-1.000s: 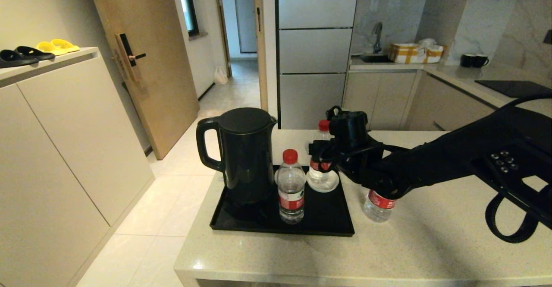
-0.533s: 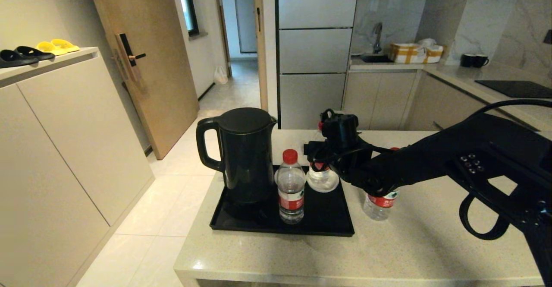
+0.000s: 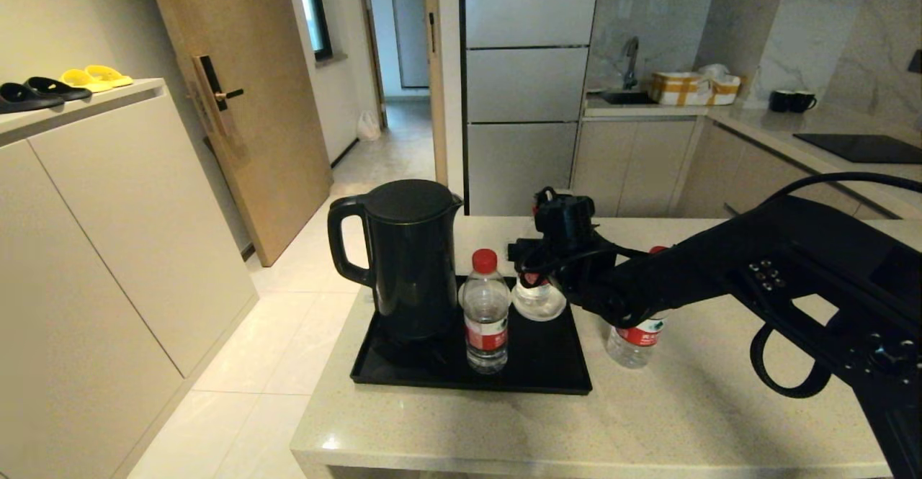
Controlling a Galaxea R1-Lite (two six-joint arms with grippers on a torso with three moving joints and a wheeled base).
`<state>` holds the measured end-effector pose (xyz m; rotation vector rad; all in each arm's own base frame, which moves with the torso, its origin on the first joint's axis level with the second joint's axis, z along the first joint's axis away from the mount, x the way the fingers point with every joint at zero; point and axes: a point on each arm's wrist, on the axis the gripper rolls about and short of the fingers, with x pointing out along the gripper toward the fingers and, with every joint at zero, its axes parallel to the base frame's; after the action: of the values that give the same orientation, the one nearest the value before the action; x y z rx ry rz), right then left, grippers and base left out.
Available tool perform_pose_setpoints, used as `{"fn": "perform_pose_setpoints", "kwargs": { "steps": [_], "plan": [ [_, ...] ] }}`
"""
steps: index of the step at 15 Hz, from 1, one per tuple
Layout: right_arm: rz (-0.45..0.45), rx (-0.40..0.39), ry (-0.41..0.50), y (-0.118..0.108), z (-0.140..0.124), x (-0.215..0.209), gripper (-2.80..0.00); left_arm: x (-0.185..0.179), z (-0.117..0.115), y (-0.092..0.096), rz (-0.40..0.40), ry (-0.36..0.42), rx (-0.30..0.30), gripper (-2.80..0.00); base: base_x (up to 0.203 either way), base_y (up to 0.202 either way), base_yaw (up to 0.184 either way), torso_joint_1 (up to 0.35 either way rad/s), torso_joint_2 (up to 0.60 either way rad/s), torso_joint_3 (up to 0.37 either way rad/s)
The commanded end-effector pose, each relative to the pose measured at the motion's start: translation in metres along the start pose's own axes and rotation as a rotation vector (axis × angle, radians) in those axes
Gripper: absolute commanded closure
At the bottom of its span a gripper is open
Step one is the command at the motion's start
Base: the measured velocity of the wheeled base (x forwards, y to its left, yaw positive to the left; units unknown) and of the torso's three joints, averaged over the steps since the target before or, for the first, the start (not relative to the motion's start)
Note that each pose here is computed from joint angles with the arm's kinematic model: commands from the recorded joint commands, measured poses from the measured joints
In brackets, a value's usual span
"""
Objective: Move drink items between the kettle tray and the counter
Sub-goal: Pick up the bottled water
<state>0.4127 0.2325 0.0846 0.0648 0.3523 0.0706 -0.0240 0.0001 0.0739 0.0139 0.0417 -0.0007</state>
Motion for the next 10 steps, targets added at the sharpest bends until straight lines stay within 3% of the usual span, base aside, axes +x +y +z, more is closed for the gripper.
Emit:
{"fn": "perform_pose_setpoints", "kwargs": {
  "steps": [1, 4, 5, 10],
  "plan": [
    [-0.001, -0.002, 0.002, 0.0004, -0.0021, 0.0004, -2.80, 0.0001, 0.0000, 0.0000, 0.000, 0.001, 0.000, 0.00, 0.000, 0.000, 0.000, 0.000, 0.00, 0.000],
    [-0.004, -0.014, 0.007, -0.0004, -0.0024, -0.0011, -2.80, 0.0001, 0.0000, 0.0000, 0.000, 0.001, 0.000, 0.00, 0.000, 0.000, 0.000, 0.000, 0.00, 0.000],
    [-0.002, -0.014, 0.005, -0.0007, -0.0015, -0.0024, 0.00, 0.0001, 0.0000, 0.0000, 0.000, 0.001, 0.000, 0.00, 0.000, 0.000, 0.000, 0.000, 0.00, 0.000],
    [0.000, -0.009, -0.003, -0.0006, 0.0017, -0.0038, 0.00, 0.0001, 0.0000, 0.0000, 0.000, 0.001, 0.000, 0.00, 0.000, 0.000, 0.000, 0.000, 0.00, 0.000]
  ]
}}
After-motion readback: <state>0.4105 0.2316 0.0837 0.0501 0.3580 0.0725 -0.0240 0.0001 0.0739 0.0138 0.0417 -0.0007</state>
